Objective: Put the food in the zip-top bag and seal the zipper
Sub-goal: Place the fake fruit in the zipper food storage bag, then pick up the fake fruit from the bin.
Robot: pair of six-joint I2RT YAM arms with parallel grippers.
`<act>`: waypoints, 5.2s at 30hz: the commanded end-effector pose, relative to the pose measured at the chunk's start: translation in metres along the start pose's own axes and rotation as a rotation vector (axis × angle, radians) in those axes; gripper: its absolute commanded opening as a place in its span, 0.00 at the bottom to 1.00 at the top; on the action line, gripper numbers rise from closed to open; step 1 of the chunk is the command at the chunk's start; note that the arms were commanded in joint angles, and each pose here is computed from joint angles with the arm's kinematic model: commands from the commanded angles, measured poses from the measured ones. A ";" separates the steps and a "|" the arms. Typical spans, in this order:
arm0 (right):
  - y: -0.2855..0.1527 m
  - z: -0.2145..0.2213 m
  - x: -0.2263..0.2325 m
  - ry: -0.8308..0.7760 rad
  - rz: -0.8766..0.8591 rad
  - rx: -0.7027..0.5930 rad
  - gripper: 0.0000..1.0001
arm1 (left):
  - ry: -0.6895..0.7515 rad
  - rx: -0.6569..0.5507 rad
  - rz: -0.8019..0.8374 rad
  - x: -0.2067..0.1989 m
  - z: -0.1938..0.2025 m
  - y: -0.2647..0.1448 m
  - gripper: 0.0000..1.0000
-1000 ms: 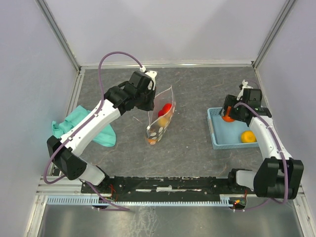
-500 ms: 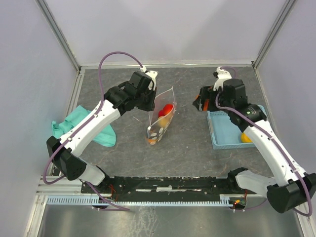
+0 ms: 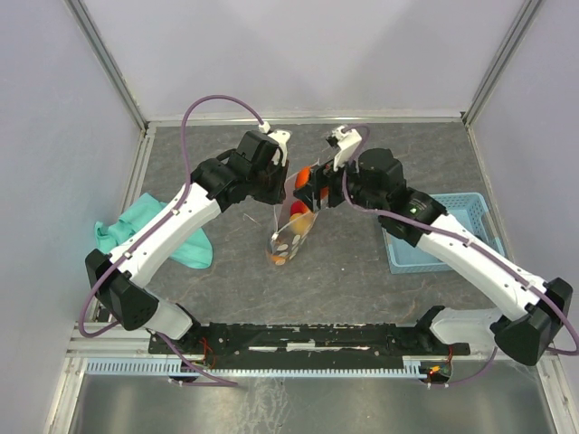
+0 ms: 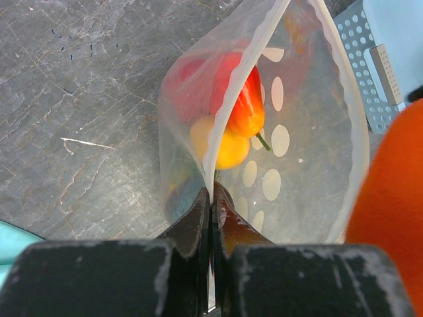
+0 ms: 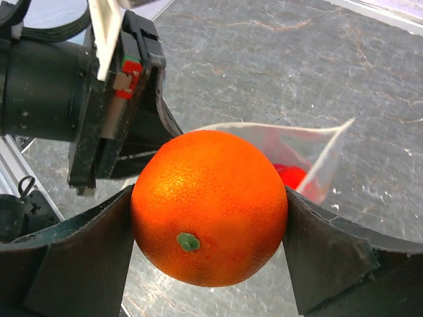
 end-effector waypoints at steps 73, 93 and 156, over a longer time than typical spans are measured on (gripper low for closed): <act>-0.172 0.143 -0.132 0.342 0.883 0.521 0.91 | 0.031 -0.082 0.041 -0.004 -0.009 -0.019 0.03; -0.198 0.244 -0.233 0.622 1.255 0.607 0.98 | 0.053 -0.118 -0.023 0.007 -0.016 -0.023 0.03; -0.156 0.224 -0.209 0.719 0.895 0.476 0.70 | 0.035 -0.068 -0.011 0.000 -0.014 -0.012 0.03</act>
Point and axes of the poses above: each gripper's point midway between its finger pads, its own y axis out along the fingers, its own x axis along the line the jaws close on, z = x × y, the point moved 2 cm from there along -y, back along the fingers, and after that the axes turned 12 degrees about -y, right-handed, at the moved point
